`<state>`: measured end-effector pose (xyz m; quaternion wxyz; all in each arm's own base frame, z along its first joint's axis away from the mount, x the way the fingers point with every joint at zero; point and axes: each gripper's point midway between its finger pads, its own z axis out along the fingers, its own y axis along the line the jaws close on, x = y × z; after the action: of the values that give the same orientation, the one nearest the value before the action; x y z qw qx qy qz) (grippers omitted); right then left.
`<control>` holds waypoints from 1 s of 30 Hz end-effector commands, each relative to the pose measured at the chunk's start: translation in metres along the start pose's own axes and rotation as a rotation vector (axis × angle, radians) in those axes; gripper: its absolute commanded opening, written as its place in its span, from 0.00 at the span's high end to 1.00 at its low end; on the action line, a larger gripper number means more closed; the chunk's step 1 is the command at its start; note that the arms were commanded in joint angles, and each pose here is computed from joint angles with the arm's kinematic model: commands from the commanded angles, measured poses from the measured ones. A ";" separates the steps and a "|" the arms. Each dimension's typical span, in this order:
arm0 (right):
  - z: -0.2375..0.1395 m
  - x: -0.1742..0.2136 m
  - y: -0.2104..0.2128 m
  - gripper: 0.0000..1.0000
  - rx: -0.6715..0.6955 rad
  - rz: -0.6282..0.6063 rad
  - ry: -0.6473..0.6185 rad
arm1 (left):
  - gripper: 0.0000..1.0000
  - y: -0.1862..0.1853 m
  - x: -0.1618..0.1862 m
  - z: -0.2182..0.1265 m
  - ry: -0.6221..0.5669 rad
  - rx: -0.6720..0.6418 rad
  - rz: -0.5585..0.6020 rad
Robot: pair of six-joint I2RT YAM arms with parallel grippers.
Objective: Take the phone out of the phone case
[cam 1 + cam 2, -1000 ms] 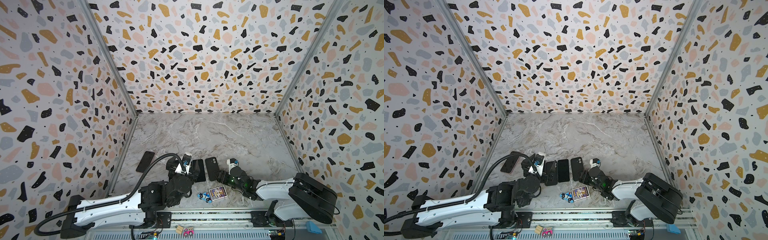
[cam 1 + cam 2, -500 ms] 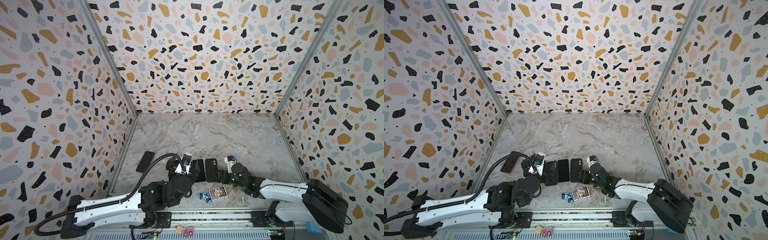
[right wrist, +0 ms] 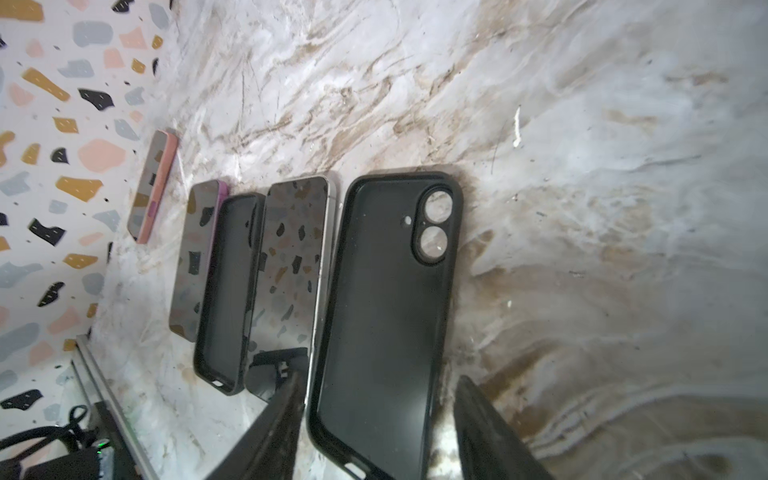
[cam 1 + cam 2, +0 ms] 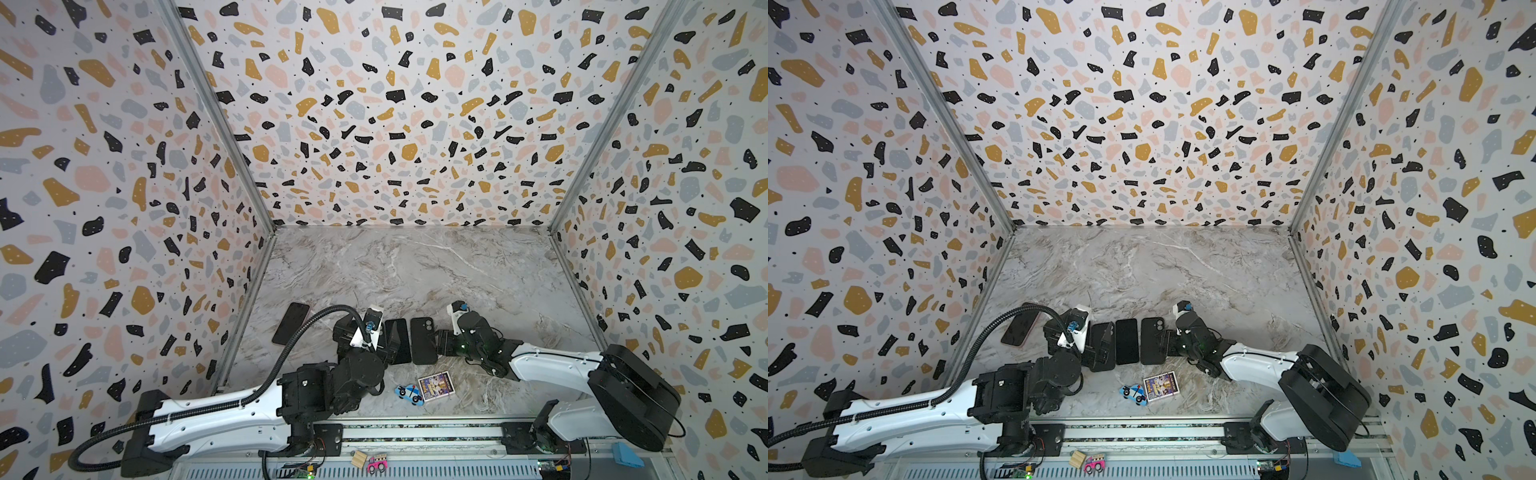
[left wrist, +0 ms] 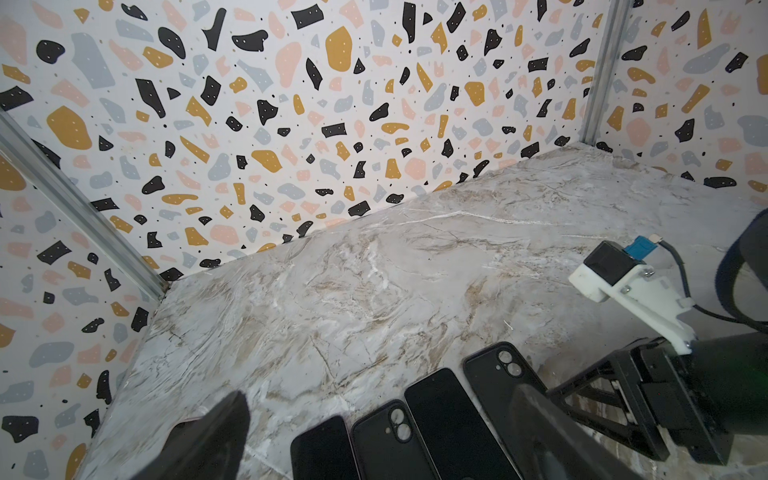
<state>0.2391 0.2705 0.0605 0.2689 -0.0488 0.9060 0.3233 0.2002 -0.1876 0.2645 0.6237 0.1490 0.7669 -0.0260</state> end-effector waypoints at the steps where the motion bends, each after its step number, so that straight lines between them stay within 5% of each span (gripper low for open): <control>1: 0.007 -0.003 0.004 0.46 0.000 -0.030 0.019 | 0.00 0.005 -0.012 -0.003 -0.015 -0.002 -0.071; 19: 0.032 -0.008 0.000 0.68 0.038 -0.039 0.039 | 0.00 0.029 0.001 -0.008 -0.011 -0.056 -0.143; 26: 0.031 -0.011 0.005 0.67 0.026 -0.042 0.035 | 0.00 0.035 0.005 -0.009 -0.004 -0.077 -0.149; 30: 0.023 -0.016 0.005 0.54 0.030 -0.048 0.005 | 0.00 0.040 0.011 -0.006 0.007 -0.102 -0.177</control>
<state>0.2540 0.2840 0.0338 0.2478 -0.0667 0.9216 0.2914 0.1999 -0.1562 0.2660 0.6218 0.0746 0.7780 -0.0493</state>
